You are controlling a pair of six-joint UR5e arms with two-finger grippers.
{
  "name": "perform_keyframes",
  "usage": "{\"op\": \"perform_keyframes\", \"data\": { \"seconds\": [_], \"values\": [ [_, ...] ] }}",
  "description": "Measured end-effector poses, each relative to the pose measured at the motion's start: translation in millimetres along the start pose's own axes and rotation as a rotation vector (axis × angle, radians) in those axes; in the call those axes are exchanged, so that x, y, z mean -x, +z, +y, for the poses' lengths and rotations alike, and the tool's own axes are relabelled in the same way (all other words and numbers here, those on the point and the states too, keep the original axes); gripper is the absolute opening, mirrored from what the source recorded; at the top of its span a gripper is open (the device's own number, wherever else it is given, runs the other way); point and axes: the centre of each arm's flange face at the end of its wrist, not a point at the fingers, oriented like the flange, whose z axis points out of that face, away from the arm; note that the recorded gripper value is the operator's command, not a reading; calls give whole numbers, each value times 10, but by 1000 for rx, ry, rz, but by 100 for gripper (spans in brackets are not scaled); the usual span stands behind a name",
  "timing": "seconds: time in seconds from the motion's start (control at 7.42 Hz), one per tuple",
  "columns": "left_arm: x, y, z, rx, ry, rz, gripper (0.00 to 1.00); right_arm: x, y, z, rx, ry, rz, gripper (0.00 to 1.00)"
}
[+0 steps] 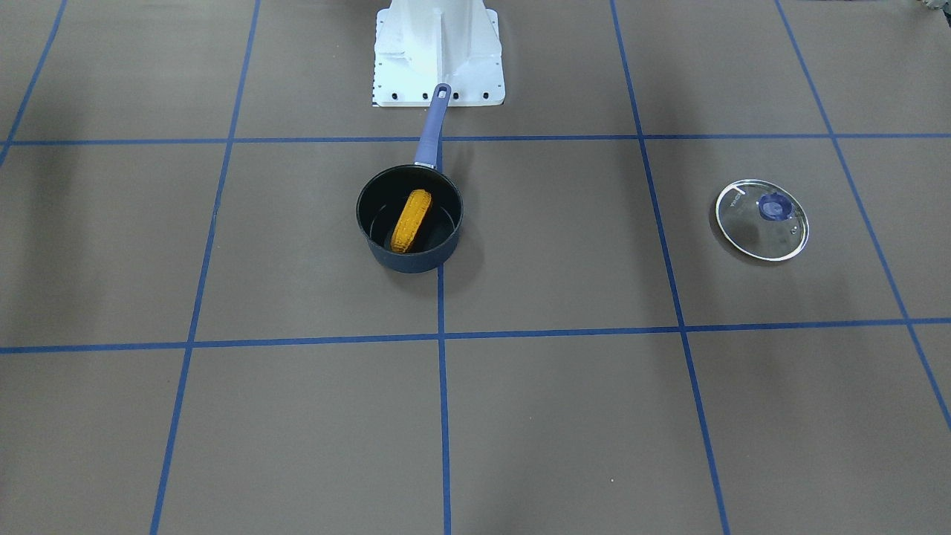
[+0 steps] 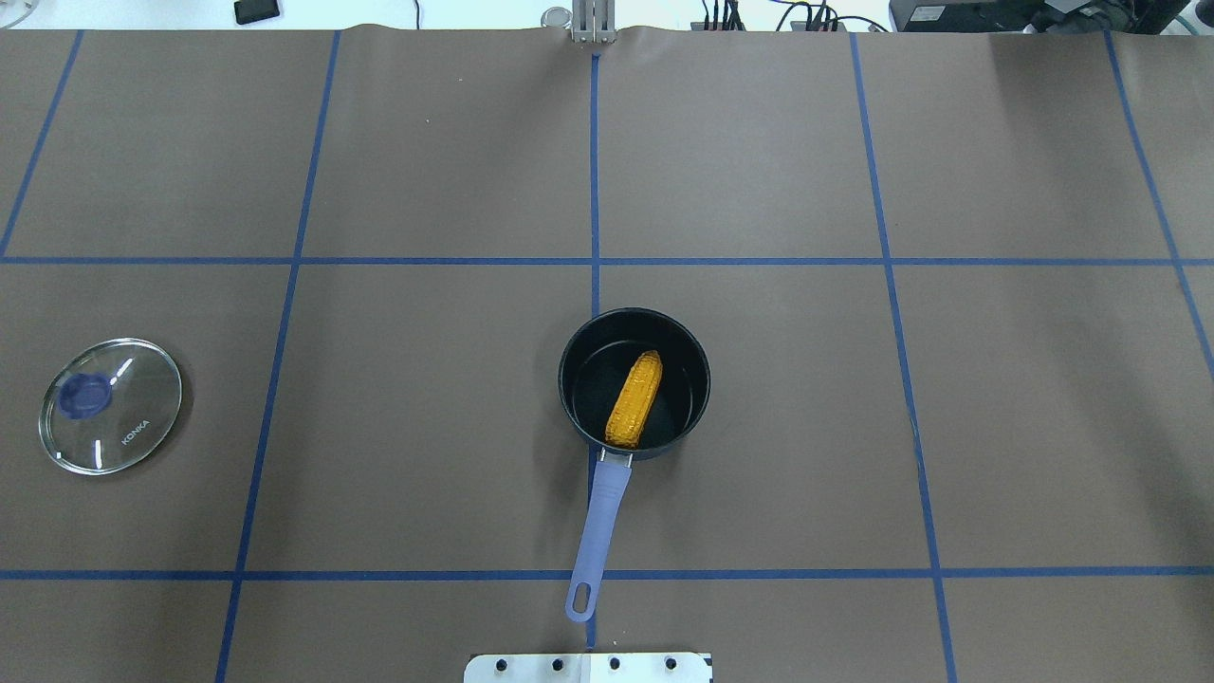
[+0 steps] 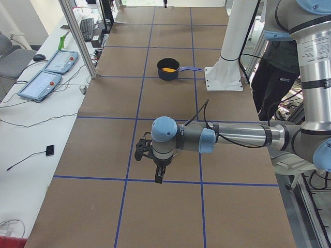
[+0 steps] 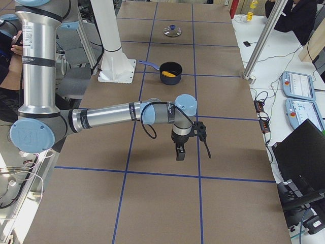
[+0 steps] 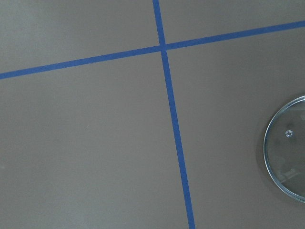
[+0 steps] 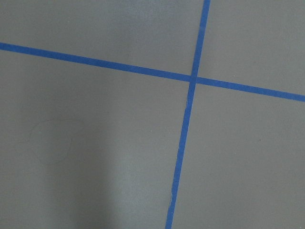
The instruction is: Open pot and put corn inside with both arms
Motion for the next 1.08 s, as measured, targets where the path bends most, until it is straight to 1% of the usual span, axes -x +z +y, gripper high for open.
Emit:
{"op": "perform_keyframes", "data": {
  "seconds": [1.08],
  "values": [
    [1,2,1,0,0,0,99,-21,26,19,6,3,1,100]
  ]
}}
